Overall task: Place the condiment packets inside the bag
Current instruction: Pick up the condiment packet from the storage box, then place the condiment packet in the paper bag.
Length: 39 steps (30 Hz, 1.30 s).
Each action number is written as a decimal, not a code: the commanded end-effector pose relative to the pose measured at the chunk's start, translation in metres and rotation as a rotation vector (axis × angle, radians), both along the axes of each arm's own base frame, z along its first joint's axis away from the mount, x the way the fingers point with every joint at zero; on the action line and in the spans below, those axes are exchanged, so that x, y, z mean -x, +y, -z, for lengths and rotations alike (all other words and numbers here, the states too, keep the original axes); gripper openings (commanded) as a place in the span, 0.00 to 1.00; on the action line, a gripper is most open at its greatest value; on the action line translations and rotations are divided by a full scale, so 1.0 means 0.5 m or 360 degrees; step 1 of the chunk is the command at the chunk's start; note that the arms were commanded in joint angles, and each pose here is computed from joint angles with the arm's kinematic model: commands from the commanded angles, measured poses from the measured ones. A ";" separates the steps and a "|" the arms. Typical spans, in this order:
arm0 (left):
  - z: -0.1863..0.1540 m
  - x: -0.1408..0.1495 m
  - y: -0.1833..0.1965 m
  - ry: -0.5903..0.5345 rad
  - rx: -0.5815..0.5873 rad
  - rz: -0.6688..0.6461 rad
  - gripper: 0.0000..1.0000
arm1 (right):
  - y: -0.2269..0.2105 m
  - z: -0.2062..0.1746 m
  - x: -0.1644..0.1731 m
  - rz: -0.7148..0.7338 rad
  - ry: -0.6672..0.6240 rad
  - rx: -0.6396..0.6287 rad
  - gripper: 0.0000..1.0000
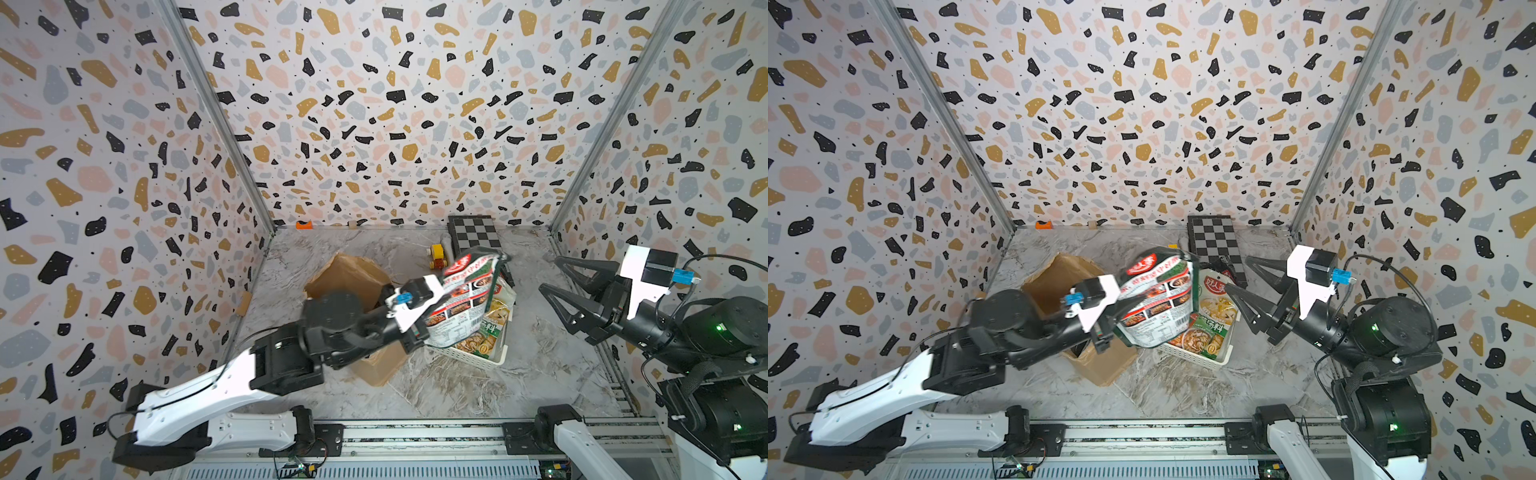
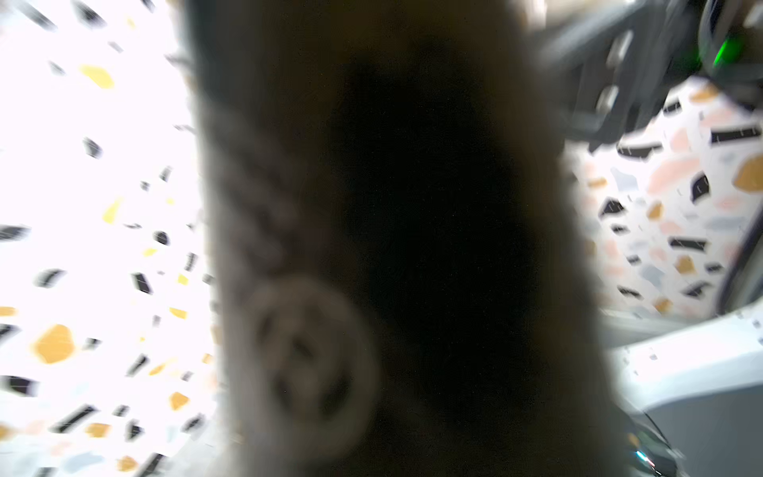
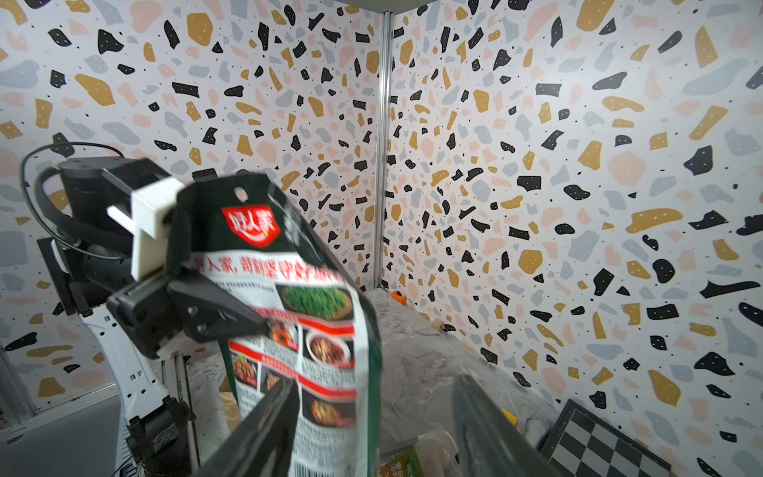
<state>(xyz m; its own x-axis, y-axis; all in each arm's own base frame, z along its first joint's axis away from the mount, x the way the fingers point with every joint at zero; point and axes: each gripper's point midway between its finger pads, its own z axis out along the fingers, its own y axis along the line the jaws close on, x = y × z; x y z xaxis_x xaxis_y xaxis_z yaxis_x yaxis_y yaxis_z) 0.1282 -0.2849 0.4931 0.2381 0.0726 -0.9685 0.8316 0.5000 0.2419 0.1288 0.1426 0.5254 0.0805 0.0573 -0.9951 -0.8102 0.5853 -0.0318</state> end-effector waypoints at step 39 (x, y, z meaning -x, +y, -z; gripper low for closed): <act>0.094 -0.161 0.354 -0.0185 0.0202 -0.1102 0.00 | 0.003 0.137 -0.050 0.0023 0.0305 0.0061 0.63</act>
